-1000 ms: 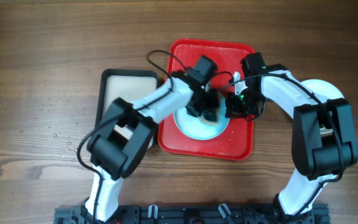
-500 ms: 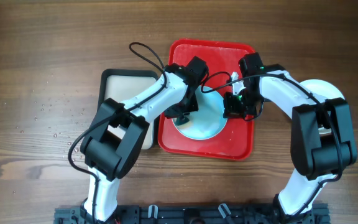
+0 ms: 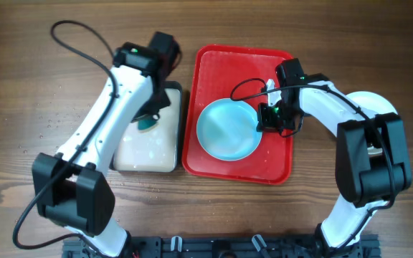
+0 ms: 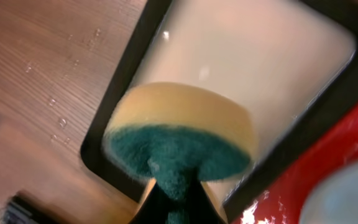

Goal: Clean dirty plates on tray and stack at the side

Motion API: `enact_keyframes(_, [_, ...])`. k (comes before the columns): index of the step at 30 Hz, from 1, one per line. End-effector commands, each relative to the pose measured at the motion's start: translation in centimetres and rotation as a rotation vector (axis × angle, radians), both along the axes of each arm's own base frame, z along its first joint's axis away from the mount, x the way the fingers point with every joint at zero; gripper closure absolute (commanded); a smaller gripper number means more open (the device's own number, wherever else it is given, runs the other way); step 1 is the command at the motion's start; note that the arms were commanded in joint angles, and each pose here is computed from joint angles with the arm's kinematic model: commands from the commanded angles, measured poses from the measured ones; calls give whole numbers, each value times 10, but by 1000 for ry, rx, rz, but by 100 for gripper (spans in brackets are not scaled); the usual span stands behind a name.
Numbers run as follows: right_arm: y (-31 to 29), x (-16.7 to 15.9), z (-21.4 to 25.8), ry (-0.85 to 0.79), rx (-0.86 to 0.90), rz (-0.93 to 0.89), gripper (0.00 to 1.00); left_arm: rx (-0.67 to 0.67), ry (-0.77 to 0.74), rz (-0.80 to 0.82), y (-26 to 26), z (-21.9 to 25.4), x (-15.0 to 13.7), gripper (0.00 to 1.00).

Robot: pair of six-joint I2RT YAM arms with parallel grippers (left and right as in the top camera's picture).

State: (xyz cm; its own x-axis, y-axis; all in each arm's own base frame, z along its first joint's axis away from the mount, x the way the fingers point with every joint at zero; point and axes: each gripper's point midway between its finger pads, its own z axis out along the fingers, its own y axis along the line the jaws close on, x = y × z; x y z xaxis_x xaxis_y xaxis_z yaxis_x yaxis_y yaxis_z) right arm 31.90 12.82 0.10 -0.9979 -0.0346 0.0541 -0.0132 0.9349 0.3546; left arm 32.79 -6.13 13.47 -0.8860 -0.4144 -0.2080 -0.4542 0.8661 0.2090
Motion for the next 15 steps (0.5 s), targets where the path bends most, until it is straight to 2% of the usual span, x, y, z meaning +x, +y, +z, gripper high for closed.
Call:
enact_keyframes(1, [-24, 18, 52, -177, -173, 16, 96, -81, 57, -77, 13, -45, 1, 96])
enact_keyframes(4, [-40, 25, 128, -452, -354, -3, 96, -243, 68, -67, 12, -76, -1, 95])
enact_keyframes(6, [-50, 26, 167, -609, -492, -14, 96, -308, 50, -38, 12, -75, 4, 66])
enact_keyframes(7, [-52, 25, 186, -683, -572, -12, 96, -347, 36, -24, 12, -72, 6, 58])
enact_keyframes(11, [-40, 23, 211, -821, -752, 26, 96, -437, -7, -34, 8, -55, 9, 55])
enact_keyframes(13, [-30, 19, 225, -898, -837, 48, 96, -437, -11, -35, 8, -49, 5, 46])
enact_keyframes(15, [-19, 14, 237, -965, -908, 71, 96, -438, -13, -35, 8, -43, 1, 28])
